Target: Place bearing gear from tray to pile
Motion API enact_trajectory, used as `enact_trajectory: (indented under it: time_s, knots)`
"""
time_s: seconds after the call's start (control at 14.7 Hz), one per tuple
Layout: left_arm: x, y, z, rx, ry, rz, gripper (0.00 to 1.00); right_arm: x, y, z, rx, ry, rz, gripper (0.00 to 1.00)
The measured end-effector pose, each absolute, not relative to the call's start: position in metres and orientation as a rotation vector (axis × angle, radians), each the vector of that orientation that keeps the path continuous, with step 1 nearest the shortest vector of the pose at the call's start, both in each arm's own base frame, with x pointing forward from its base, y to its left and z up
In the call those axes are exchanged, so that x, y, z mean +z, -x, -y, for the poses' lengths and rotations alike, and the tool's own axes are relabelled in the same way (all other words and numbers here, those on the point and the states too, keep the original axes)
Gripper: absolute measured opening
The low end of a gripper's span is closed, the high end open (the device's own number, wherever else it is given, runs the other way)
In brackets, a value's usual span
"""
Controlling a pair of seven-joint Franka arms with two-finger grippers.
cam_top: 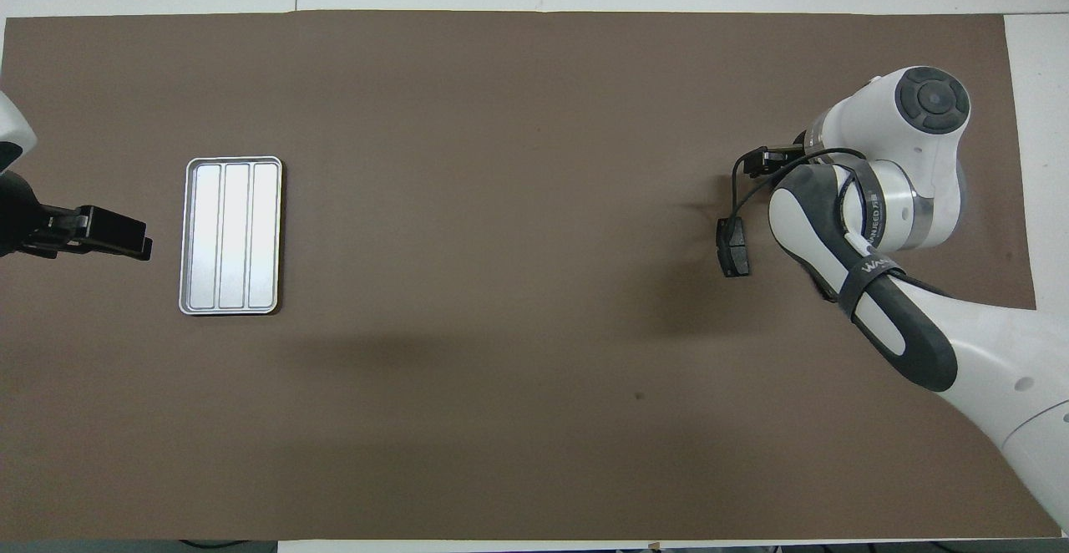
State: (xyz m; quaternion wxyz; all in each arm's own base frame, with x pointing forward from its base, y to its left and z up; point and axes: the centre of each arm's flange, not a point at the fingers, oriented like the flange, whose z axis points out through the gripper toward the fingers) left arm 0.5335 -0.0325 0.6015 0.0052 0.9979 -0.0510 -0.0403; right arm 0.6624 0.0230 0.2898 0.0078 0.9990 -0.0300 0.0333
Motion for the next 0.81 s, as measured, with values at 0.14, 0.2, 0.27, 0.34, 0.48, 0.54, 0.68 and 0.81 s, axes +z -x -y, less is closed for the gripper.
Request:
enact_trajectory:
  time_s: [0.14,0.2,0.27,0.34,0.48,0.54,0.68,0.81]
  knots:
    - [0.6015,-0.5335,0.0325,-0.126,-3.125,0.16,1.0,0.2928,-0.663,-0.0231,0.112,-3.123,0.094,1.0]
    - [0.6015,-0.5335,0.0325,-0.126,-3.125,0.16,1.0,0.2947,-0.6632,-0.0232,0.117,-3.123,0.094,1.0]
    - [0.6015,-0.5335,0.0325,-0.126,-3.125,0.16,1.0,0.296,-0.6633,-0.0232,0.12,-3.123,0.094,1.0]
    - [0.6015,-0.5335,0.0325,-0.126,-3.125,0.16,1.0,0.2965,-0.6634,-0.0232,0.121,-3.123,0.094,1.0]
    - [0.6015,-0.5335,0.0325,-0.126,-3.125,0.16,1.0,0.2965,-0.6635,-0.0234,0.121,-3.123,0.093,1.0]
    - [0.6015,-0.5335,0.0325,-0.126,-3.125,0.16,1.0,0.2966,-0.6635,-0.0235,0.122,-3.123,0.093,1.0]
    - [0.6015,-0.5335,0.0325,-0.126,-3.125,0.16,1.0,0.2969,-0.6636,-0.0236,0.122,-3.123,0.093,1.0]
    - [0.6015,-0.5335,0.0325,-0.126,-3.125,0.16,1.0,0.297,-0.6636,-0.0235,0.123,-3.123,0.093,1.0]
